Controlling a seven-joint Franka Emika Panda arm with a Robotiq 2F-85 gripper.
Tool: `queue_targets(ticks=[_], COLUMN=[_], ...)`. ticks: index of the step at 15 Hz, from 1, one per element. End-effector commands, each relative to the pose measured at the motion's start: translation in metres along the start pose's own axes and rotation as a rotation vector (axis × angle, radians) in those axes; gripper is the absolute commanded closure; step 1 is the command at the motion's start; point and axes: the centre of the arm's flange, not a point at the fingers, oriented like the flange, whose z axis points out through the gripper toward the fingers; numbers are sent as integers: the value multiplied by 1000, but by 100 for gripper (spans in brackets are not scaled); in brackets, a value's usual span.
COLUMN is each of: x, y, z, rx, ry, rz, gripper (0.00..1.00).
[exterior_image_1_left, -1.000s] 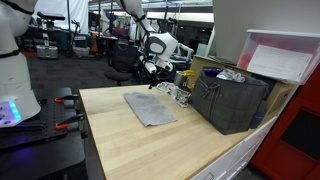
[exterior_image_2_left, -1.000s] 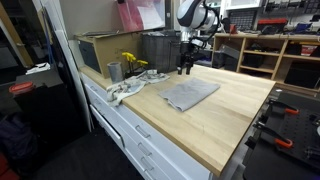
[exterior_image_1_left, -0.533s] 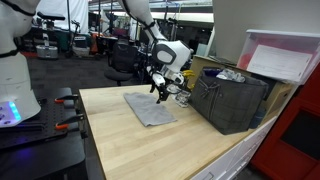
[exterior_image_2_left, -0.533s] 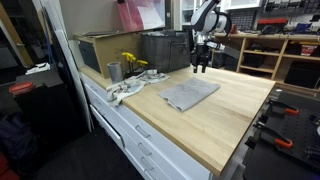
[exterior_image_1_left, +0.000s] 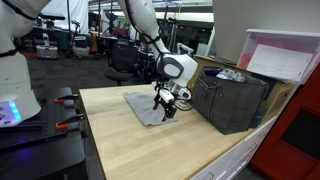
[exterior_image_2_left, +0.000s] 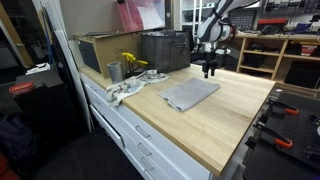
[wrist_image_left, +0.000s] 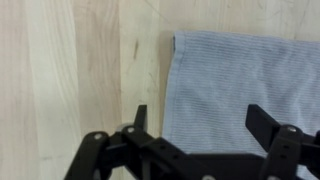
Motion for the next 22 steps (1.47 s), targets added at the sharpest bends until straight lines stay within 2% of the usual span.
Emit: queue_targets(ticks=[1,5,8,11,14,22], x=[13,27,37,41,41,24], y=[16,20,21,21,14,10], z=[19,34,30,25,34,46], rx=[-13,21,23,67,125,199], ry=[-17,-4,21,41,50,19], rz=[-26,-19,-13,32,53,107], gripper=[0,0,0,0,0,0])
